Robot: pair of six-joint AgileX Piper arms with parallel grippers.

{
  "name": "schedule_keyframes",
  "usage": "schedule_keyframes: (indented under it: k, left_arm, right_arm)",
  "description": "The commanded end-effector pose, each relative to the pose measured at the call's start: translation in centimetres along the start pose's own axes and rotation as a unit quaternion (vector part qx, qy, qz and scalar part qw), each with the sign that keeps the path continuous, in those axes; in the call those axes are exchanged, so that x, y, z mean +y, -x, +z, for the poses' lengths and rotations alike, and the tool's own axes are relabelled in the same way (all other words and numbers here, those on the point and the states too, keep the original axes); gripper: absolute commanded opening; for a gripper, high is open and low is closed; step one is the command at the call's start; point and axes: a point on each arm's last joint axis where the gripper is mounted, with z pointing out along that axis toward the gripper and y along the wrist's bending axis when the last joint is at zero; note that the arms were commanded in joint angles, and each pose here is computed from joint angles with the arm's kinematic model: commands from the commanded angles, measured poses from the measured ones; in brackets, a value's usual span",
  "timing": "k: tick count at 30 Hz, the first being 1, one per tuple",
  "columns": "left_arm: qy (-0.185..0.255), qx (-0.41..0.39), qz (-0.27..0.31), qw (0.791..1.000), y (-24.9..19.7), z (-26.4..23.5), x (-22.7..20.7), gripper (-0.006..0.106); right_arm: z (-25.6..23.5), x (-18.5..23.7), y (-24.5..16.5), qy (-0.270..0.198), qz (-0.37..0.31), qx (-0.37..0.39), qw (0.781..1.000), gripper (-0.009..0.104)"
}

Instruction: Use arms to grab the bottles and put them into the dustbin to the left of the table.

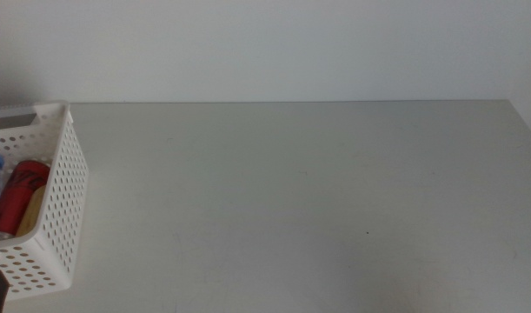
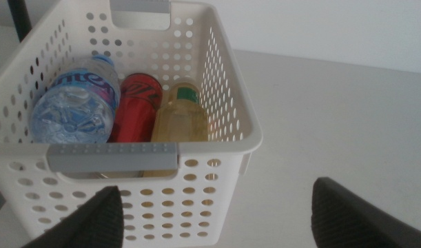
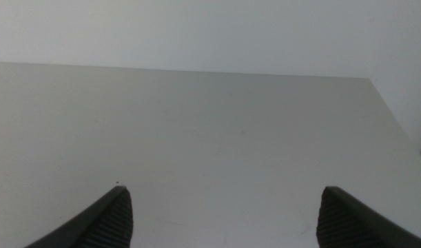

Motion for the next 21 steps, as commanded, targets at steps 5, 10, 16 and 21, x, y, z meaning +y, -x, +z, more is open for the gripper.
schedule_keyframes:
  k: [5,10,16,21]
  left_arm:
    - [-0.014,-0.062,-0.011,0.998,-1.1,-0.2,0.1,0.093]
    - [-0.009,-0.037,-0.009,0.999,-3.0,0.7,0.4,0.093]
    - [-0.008,-0.027,-0.008,1.0,-4.1,1.2,0.6,0.093]
    - [-0.009,-0.026,-0.007,1.0,-4.1,1.2,0.5,0.093]
  right_arm:
    - [0.0,-0.1,-1.2,-0.005,-0.013,-0.03,0.999,0.075]
    - [0.0,-0.3,-1.3,-0.027,-0.011,-0.027,0.999,0.075]
    - [-0.1,-0.8,-1.3,-0.072,-0.004,-0.026,0.997,0.075]
    - [-0.1,-0.9,-1.3,-0.075,-0.003,-0.025,0.997,0.075]
